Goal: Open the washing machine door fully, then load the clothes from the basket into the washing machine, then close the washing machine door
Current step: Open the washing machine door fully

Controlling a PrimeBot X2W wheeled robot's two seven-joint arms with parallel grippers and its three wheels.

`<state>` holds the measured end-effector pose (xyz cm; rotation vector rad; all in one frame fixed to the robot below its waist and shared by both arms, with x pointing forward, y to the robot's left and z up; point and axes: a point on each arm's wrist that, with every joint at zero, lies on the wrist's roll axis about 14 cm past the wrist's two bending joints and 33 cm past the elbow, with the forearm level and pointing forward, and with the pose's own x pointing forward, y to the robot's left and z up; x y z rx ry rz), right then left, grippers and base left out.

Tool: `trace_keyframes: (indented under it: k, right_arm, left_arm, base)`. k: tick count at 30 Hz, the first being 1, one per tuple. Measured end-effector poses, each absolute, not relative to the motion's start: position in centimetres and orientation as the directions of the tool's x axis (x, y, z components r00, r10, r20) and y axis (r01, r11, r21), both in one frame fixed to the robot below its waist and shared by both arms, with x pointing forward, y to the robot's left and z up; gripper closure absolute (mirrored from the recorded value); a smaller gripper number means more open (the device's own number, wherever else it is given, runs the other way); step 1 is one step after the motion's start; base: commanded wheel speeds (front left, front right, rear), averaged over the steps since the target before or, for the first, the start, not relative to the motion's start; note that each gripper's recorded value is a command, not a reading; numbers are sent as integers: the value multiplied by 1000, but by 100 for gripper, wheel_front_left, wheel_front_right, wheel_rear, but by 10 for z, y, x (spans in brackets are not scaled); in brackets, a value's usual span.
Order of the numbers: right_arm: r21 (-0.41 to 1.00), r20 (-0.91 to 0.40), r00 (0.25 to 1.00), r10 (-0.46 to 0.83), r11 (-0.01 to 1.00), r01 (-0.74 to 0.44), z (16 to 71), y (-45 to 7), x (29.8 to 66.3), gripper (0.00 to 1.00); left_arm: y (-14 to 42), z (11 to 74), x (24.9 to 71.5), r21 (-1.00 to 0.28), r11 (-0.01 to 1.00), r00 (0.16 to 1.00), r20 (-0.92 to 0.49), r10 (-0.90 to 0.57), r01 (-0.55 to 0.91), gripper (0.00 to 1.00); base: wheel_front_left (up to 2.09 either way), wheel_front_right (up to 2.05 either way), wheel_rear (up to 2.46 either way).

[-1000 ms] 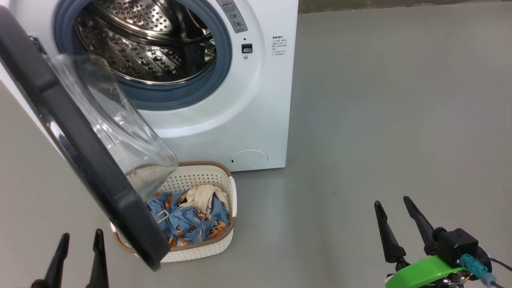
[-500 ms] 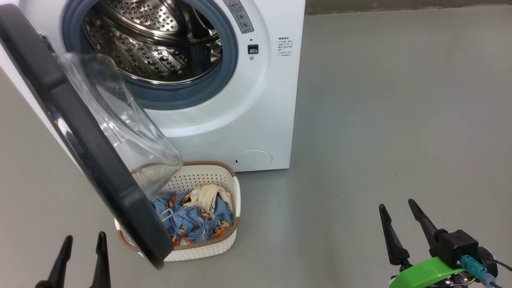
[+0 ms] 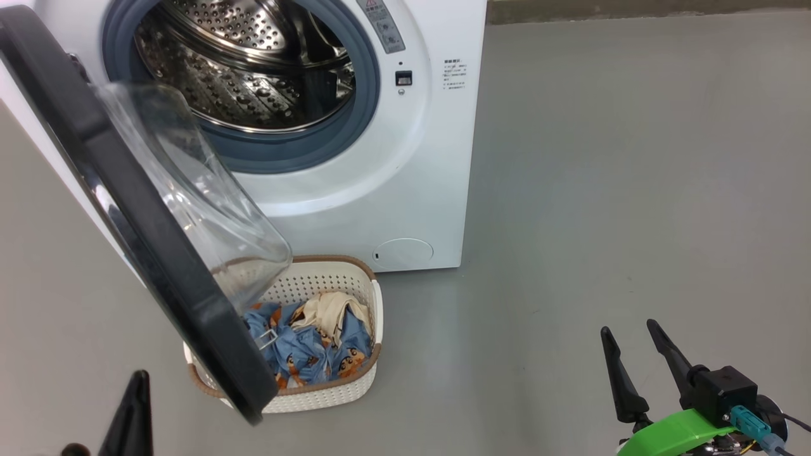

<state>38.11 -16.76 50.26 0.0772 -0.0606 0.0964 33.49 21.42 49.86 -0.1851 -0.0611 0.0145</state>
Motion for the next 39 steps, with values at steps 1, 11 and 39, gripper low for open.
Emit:
trace_keyframes:
  k: [1,11,39]
  right_arm:
    - [74,63,993,95,992,-99,502,-167,381,0]
    - [77,44,993,108,991,-112,496,-162,383,0]
    - [98,8,989,147,984,-147,485,-149,378,0]
  left_arm:
    - [216,502,335,-181,983,997,70,25,-12,100]
    - [229,638,341,-105,994,880,474,40,11,100]
    - [56,654,305,-16,822,711,511,-483,570,100]
  base:
    - [0,0,0]
    - [0,0,0]
    - [0,0,0]
